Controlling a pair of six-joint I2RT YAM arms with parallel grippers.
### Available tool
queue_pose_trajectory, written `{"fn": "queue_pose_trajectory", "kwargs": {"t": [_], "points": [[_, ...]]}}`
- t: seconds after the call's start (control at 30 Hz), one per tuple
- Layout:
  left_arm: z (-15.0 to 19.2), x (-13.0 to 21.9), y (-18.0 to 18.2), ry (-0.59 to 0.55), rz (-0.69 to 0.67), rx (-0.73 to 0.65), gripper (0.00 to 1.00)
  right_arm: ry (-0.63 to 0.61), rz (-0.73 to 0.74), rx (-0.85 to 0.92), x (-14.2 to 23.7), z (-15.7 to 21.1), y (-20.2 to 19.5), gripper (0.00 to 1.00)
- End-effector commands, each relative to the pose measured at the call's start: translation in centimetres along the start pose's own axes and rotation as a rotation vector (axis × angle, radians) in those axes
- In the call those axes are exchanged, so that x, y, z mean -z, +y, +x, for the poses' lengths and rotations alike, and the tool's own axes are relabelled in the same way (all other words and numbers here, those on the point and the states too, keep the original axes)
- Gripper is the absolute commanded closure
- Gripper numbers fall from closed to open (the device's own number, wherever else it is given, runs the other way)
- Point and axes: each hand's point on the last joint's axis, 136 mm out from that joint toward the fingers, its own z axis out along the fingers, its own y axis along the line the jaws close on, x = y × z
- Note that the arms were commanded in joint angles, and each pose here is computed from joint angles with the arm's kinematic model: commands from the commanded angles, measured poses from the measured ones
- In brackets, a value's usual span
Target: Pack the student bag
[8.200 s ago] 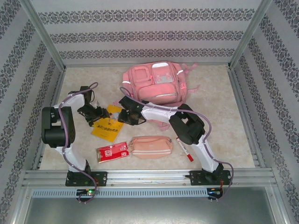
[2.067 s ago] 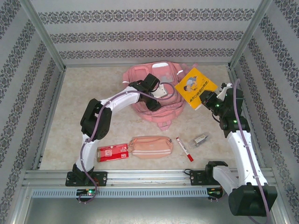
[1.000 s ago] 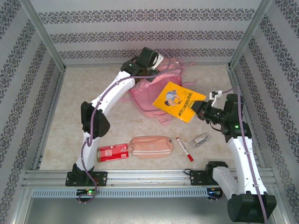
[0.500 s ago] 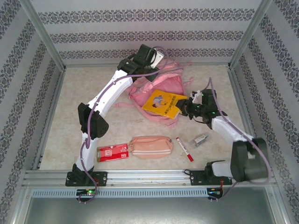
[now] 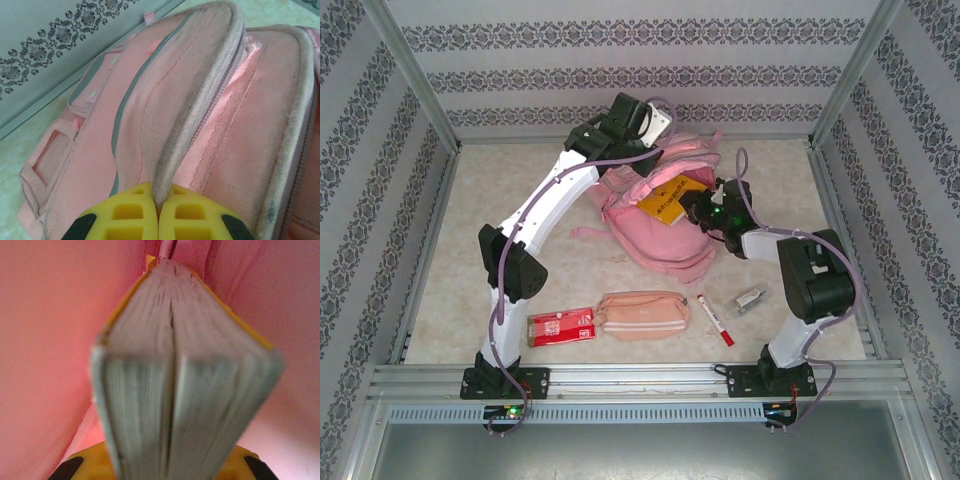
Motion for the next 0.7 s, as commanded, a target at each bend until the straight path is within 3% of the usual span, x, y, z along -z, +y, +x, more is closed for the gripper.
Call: {"fn": "queue_pose_trajectory", "kwargs": {"t": [0.0,0.33,0.47,0.6,0.67], "points": [[-4.7,4.7,-1.5,-0.185,0.044,0.009,1.0,-0.183,-0.137,0.047,-1.2,-3.4,4.3,1.0],[-4.9,4.2,-1.9,-0.2,0.055,0.051,1.0,-0.427,-0.021,-0.128,-5.3,-2.9,0.7,1.0],[-4.7,3.8,-2.1,-0.2,0.07,0.059,1.0,-0.427,0.0,-0.14,-6.6,-1.6,0.3,0.9],[-4.8,3.5,-2.1,-0.21,0.07,0.061,1.0,-0.395,0.057,-0.171,-7.3,-0.3,-1.3,0.7],[-4.6,3.2,-1.7,-0.208,0.047,0.056,1.0,-0.376,0.077,-0.188,-7.0,0.2,-2.2,0.66]]}}
